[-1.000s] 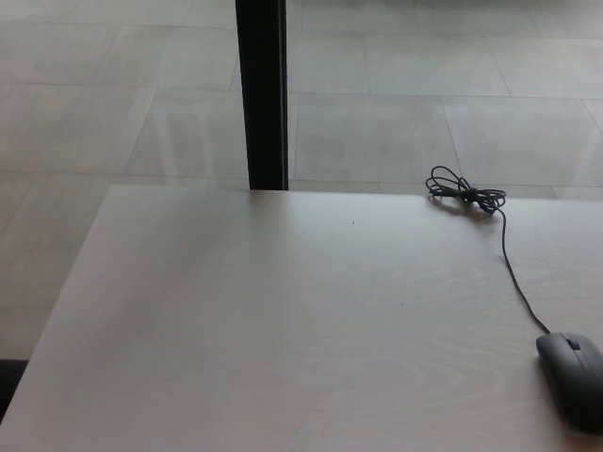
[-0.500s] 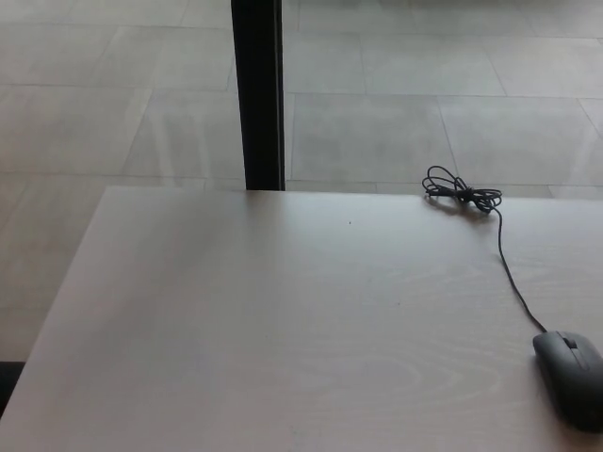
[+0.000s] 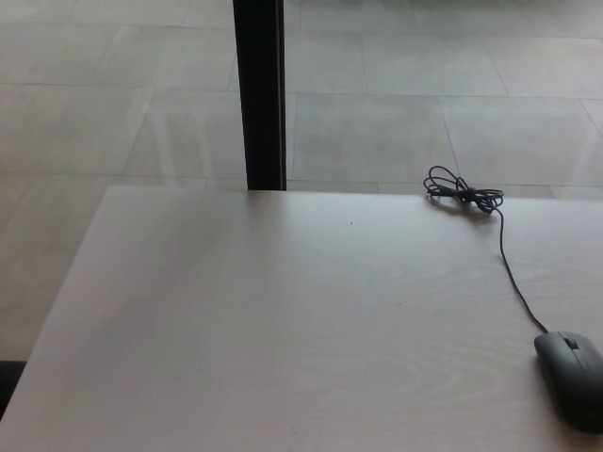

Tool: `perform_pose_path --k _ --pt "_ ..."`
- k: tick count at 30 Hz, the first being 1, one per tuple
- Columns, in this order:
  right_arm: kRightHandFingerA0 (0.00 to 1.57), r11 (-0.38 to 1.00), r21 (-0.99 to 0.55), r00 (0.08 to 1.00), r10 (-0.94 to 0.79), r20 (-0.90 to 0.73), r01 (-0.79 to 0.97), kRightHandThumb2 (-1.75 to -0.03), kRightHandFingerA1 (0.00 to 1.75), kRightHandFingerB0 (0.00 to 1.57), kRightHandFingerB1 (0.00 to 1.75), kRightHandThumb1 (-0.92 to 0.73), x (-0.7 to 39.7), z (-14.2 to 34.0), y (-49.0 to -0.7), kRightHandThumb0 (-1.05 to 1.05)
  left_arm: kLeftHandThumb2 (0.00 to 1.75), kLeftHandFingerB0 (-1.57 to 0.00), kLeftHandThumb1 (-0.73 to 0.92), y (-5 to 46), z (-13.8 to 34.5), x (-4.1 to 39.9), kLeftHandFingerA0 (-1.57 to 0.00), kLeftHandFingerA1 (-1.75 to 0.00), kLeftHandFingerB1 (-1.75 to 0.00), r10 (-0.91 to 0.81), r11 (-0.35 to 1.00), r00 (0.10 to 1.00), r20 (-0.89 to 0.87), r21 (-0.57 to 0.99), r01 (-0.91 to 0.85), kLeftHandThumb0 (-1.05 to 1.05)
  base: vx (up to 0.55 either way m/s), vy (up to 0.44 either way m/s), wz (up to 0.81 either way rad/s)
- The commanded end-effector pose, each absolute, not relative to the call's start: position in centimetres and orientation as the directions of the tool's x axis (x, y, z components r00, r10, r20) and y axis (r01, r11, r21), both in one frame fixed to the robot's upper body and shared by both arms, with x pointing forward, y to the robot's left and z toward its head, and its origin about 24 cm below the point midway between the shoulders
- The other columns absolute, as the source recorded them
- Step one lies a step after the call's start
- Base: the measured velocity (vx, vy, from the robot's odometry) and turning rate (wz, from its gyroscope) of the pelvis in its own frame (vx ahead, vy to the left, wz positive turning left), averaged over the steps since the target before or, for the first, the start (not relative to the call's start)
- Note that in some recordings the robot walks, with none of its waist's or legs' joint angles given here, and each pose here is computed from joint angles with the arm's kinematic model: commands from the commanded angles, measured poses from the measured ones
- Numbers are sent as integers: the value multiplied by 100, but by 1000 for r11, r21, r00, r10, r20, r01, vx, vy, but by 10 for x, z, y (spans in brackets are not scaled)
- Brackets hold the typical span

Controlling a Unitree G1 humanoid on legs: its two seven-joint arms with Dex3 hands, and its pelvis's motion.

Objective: The robot uses its right fingers to click on the left button of the black mouse placed on the table.

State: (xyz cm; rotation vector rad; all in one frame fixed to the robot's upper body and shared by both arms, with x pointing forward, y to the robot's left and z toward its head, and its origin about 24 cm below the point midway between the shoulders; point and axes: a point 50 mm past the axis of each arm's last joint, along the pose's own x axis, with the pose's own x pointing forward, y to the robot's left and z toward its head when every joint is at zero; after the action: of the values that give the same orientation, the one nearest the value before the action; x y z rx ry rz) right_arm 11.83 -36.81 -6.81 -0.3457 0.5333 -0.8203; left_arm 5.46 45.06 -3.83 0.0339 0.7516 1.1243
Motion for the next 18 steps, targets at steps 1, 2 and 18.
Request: perform_pose_path --k 1,2,18 --pt "46 607 -498 558 -787 -265 619 -59 66 58 53 -46 117 -60 -376 -11 55 -67 44 456 -33 54 -96 -141 -58 823 461 219 -523 392 -796 -34 0 0 0" --pt "52 608 -497 557 -786 -268 618 -59 67 58 53 -46 117 -60 -376 -12 55 -67 43 456 -33 54 -93 -141 -58 821 465 227 -523 384 -798 -34 0 0 0" --pt "45 617 -492 558 -781 -281 615 -60 65 56 55 -45 115 -63 -376 -15 55 -68 45 457 -31 55 -99 -142 -58 827 464 238 -510 379 -800 -33 0 0 0"
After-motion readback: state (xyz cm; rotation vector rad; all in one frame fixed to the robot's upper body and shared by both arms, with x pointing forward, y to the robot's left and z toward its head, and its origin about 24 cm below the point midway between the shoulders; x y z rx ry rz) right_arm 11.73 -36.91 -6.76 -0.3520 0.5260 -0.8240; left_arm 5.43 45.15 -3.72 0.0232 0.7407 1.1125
